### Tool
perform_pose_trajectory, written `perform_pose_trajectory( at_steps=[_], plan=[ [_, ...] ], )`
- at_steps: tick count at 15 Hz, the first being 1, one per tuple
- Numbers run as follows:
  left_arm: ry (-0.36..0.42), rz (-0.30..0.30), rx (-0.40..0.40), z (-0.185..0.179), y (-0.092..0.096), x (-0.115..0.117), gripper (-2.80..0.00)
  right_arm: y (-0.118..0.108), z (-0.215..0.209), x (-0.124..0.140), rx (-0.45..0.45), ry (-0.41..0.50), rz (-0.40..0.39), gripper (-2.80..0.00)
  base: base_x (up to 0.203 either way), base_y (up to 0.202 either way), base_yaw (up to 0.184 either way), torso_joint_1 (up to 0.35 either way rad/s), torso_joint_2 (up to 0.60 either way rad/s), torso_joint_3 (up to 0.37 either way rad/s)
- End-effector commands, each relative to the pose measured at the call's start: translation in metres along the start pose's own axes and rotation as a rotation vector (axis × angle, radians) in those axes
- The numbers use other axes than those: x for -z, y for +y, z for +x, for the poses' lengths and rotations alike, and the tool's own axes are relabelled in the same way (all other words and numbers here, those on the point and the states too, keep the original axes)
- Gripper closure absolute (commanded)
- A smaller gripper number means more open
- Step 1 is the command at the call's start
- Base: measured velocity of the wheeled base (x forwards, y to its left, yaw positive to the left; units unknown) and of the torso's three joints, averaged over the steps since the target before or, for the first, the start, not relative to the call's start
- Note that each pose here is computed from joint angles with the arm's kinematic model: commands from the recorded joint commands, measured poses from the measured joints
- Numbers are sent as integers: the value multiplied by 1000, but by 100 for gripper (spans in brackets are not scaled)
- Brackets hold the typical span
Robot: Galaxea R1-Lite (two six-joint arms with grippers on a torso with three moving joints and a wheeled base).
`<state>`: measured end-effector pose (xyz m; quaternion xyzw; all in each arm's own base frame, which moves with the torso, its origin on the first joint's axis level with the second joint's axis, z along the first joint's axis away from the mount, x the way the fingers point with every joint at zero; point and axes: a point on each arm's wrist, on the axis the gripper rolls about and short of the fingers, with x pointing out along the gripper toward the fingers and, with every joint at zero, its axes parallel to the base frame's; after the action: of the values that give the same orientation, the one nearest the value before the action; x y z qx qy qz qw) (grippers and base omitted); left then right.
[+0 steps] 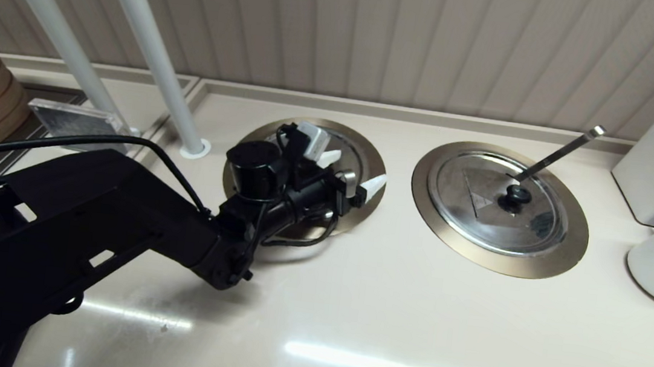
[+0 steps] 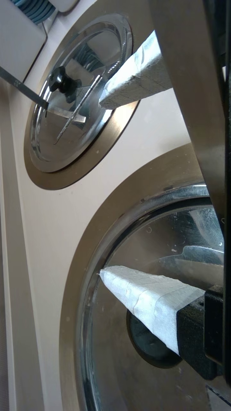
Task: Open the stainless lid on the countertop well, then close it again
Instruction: Put the spoon in the groove
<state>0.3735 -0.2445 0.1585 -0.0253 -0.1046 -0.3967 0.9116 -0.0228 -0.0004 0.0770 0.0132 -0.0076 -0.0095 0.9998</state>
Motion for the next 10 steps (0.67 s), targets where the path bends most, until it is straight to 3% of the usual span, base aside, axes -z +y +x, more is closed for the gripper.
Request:
perform_pose_trajectory(
  at_steps=[1,10],
  plan=[
    [-23,4,6,9,0,-4,-280,0,0,1,1,4,0,0,0,0,0,0,0,0],
    [-11,-6,10,43,-6,0,-280,0,0,1,1,4,0,0,0,0,0,0,0,0]
  ],
)
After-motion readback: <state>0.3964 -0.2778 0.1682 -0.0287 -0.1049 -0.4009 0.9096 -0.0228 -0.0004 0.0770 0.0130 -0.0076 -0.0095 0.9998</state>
